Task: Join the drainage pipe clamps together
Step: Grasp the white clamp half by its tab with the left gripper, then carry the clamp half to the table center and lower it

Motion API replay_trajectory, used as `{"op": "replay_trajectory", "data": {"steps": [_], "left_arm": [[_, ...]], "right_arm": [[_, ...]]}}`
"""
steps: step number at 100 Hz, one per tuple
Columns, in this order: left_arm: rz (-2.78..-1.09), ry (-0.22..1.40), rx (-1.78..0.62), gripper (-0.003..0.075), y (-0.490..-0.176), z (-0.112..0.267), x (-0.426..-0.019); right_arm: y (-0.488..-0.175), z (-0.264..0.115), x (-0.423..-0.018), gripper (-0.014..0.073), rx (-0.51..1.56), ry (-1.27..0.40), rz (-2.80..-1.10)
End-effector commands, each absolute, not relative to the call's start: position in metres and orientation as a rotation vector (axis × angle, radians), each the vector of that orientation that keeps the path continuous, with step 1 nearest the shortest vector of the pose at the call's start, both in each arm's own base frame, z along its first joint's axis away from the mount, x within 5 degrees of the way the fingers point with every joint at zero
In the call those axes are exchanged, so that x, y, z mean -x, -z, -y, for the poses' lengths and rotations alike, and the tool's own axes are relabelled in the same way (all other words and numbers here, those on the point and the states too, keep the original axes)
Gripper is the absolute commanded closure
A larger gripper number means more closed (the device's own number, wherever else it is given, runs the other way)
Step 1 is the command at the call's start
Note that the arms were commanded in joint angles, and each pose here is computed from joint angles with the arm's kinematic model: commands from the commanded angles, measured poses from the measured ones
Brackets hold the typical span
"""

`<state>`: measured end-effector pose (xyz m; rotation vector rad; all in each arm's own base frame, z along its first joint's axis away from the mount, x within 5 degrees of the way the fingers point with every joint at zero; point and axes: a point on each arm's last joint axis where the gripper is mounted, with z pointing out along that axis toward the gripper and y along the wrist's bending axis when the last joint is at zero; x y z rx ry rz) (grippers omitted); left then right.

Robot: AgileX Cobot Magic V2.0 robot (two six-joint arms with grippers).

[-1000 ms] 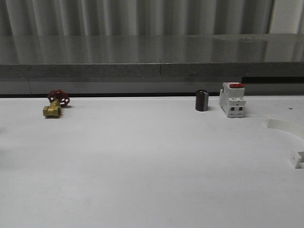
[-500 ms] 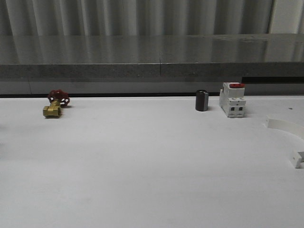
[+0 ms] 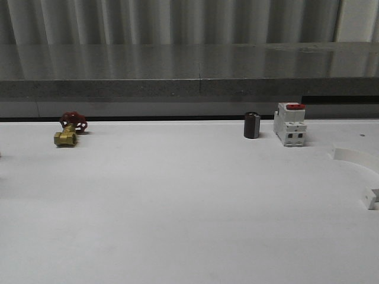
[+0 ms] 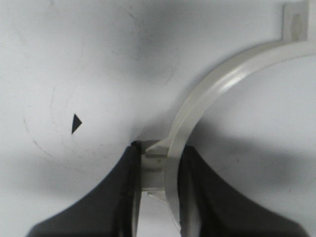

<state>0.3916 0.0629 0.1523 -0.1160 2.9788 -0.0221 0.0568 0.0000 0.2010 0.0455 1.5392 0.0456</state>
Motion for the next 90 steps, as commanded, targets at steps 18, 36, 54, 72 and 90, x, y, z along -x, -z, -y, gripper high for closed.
{"op": "replay_trajectory", "data": {"steps": [18, 36, 54, 72, 90], "left_arm": [[-2.865, 0.021, 0.02, 0.0734, -0.213, -0.036, -0.387], [-2.843, 0.048, -0.003, 0.0734, -0.24, 0.004, -0.377], [-2.825, 0.089, -0.065, 0.0734, -0.255, 0.063, -0.364], [-2.825, 0.2, -0.136, 0.0734, -0.251, 0.127, -0.351], [-2.816, 0.29, -0.161, 0.0734, -0.246, 0.172, -0.346]], "right_arm": [[-0.215, 0.0, -0.053, 0.0661, -0.045, -0.045, -1.418], [-0.215, 0.0, -0.053, 0.0661, -0.045, -0.045, -1.418], [-0.215, 0.0, -0.053, 0.0661, -0.045, -0.045, -1.418], [-0.215, 0.0, -0.053, 0.0661, -0.045, -0.045, -1.418], [-0.215, 0.0, -0.053, 0.0661, -0.045, -0.045, -1.418]]}}
